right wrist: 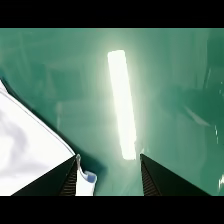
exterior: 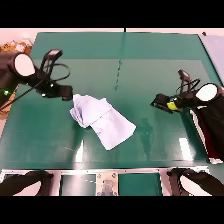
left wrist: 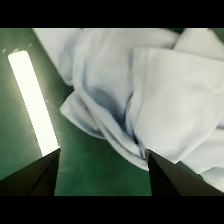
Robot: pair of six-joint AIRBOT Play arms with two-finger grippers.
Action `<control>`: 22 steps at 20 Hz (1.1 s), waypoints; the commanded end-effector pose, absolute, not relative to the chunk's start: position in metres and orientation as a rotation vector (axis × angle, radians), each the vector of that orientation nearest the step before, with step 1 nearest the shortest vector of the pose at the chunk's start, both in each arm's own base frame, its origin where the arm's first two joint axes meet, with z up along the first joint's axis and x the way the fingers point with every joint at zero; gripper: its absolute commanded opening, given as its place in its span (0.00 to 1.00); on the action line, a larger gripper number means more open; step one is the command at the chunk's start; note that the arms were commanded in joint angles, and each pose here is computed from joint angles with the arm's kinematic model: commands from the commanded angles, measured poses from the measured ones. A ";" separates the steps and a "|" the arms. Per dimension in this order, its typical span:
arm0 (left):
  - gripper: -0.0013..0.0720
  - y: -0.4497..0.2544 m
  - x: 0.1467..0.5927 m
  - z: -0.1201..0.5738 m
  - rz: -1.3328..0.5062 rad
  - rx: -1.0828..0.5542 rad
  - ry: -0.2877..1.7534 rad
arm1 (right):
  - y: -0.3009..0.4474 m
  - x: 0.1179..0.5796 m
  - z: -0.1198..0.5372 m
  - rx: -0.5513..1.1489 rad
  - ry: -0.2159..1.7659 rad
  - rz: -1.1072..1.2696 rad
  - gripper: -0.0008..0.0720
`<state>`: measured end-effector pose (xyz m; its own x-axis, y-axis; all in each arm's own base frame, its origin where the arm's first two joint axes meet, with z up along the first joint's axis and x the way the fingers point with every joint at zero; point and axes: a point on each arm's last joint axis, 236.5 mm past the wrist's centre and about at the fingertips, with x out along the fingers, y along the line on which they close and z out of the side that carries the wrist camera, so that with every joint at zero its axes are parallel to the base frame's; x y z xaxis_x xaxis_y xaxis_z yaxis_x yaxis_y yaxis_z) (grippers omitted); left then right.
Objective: Fold the shirts.
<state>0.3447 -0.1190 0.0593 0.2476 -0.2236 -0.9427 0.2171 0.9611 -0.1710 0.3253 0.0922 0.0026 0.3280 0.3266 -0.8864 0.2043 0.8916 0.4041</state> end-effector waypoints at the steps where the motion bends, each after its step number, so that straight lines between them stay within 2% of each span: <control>1: 0.85 -0.107 0.310 0.005 -0.310 -0.173 1.455 | 0.112 0.301 -0.031 0.479 1.353 0.116 0.63; 5: 0.85 -0.164 0.274 -0.043 -0.484 -0.438 1.483 | 0.147 0.272 -0.082 0.515 1.478 0.142 0.63; 8: 0.85 -0.178 0.268 -0.065 -0.490 -0.562 1.442 | 0.184 0.267 -0.098 0.544 1.511 0.228 0.60; 11: 0.84 -0.177 0.277 -0.073 -0.451 -0.603 1.389 | 0.213 0.259 -0.107 0.585 1.549 0.288 0.60; 12: 0.74 -0.176 0.281 -0.074 -0.440 -0.606 1.375 | 0.217 0.256 -0.108 0.585 1.559 0.294 0.59; 13: 0.42 -0.175 0.284 -0.074 -0.435 -0.605 1.363 | 0.218 0.255 -0.108 0.581 1.562 0.298 0.53; 14: 0.16 -0.175 0.286 -0.073 -0.446 -0.597 1.351 | 0.219 0.255 -0.108 0.583 1.561 0.298 0.43; 15: 0.05 -0.177 0.286 -0.071 -0.464 -0.586 1.345 | 0.218 0.257 -0.107 0.583 1.556 0.297 0.28; 16: 0.05 -0.178 0.287 -0.068 -0.480 -0.574 1.341 | 0.216 0.262 -0.105 0.585 1.544 0.299 0.06; 19: 0.05 -0.176 0.303 -0.035 -0.535 -0.479 1.289 | 0.204 0.297 -0.080 0.594 1.464 0.331 0.04; 22: 0.05 -0.159 0.336 0.057 -0.531 -0.307 1.116 | 0.175 0.350 -0.003 0.619 1.304 0.387 0.04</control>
<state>0.3185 -0.1742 -0.0032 0.2443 -0.6081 -0.7553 0.1534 0.7933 -0.5891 0.3160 0.1956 -0.0583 0.1475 0.5618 -0.8140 0.1368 0.8035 0.5793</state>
